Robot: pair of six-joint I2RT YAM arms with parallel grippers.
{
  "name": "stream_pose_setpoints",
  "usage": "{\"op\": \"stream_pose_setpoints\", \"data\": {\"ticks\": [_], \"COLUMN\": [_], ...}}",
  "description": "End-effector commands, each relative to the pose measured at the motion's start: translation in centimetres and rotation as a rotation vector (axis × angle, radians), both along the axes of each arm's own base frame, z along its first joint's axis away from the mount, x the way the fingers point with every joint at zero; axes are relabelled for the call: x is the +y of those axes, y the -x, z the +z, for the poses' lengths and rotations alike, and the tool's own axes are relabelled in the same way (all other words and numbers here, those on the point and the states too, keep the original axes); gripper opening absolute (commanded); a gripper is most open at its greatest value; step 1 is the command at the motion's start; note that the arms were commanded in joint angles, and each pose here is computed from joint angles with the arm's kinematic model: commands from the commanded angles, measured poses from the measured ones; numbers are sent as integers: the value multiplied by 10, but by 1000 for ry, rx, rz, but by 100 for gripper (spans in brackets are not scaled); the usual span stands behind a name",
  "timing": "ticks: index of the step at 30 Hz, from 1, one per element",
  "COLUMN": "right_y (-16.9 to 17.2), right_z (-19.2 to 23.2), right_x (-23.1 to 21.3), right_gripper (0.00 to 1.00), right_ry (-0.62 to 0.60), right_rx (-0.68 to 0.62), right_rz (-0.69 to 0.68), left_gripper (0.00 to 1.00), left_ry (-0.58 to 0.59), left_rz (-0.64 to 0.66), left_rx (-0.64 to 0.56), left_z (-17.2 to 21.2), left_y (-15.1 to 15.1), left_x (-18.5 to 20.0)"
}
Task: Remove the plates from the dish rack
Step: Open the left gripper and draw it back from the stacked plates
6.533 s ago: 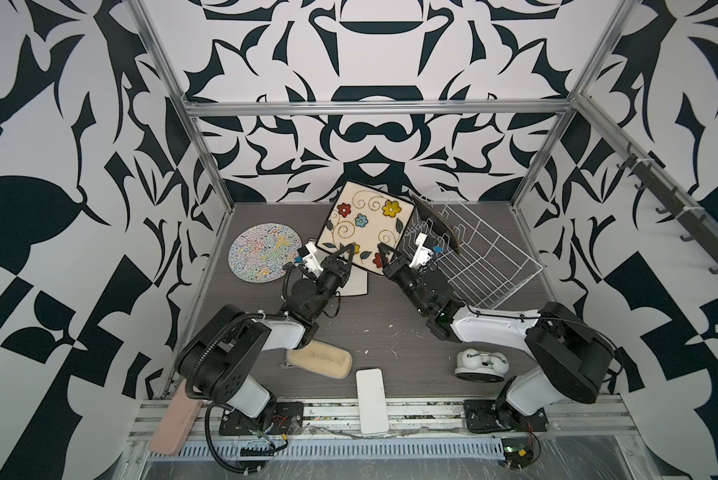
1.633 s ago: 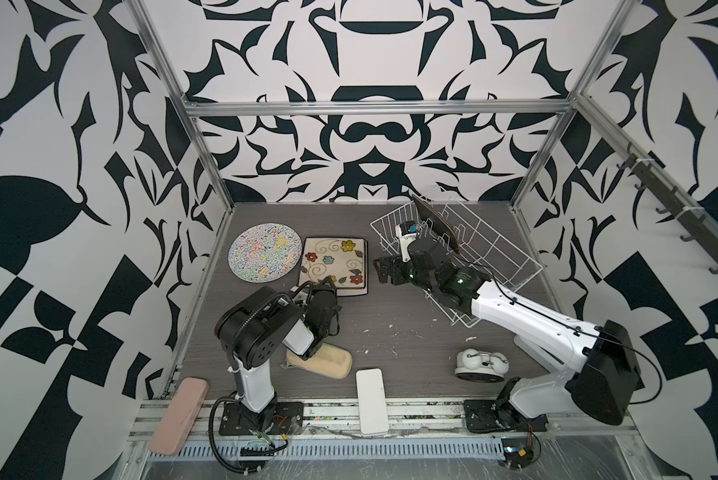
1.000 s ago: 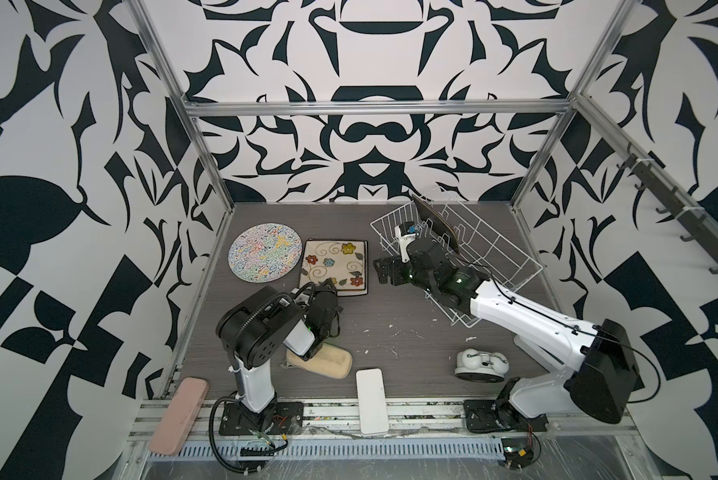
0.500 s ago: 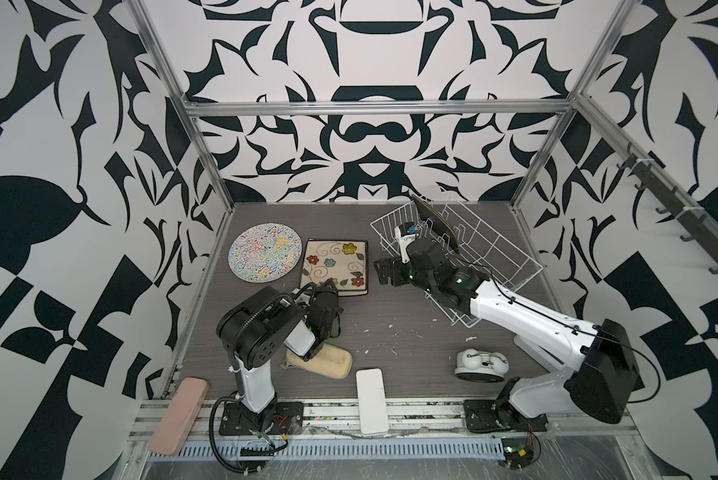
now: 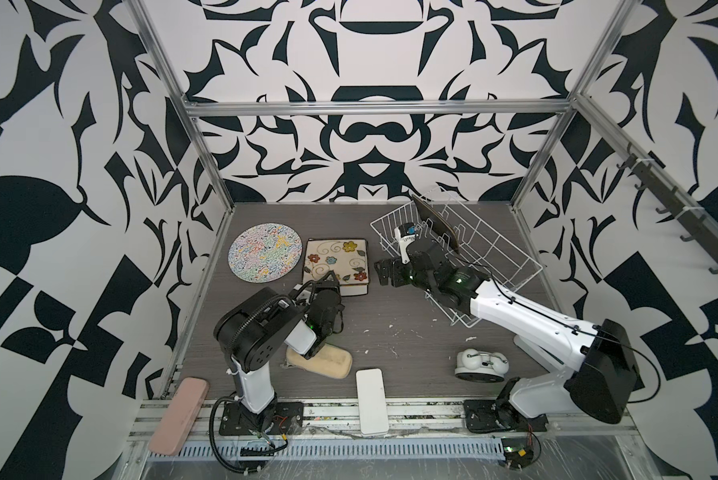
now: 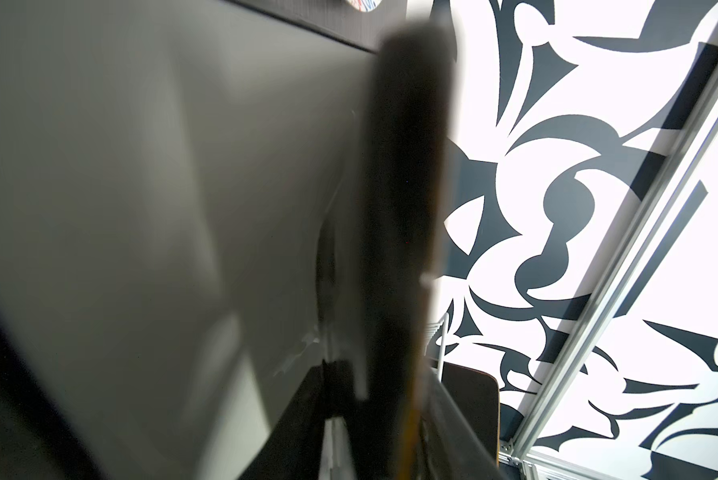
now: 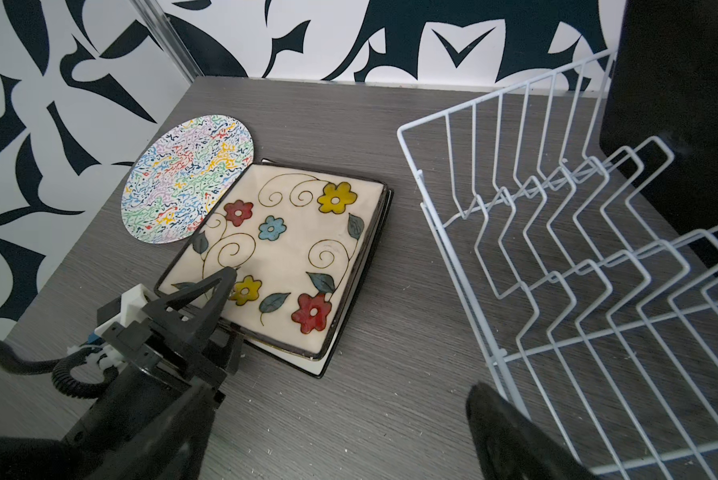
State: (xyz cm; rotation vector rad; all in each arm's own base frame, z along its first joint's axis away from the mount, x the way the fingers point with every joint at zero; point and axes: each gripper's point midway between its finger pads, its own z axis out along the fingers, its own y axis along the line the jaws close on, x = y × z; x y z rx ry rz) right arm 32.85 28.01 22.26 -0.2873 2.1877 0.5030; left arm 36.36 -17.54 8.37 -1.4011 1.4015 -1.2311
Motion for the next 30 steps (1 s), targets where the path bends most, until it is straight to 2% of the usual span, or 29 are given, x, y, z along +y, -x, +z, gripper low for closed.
{"op": "stream_pose_setpoints", "data": {"ticks": [1,17,30], "right_y": [-5,-4,-2], "right_z": [32,33,37], "right_x": [-2,-3,-17], "right_gripper": [98,98,98], "right_ry": [-42,-43,-24], "right_rx": [-67,-67,-94], "right_rz": [-16,-16,-57], "left_gripper": [44,64,79], "left_ry": [100,103,74], "left_rz": [39,32,33], "left_rx": [-130,-96,-18], "left_z": [46,41,34], "left_y": [-7,-3,5], "left_x": [0,-1,3]}}
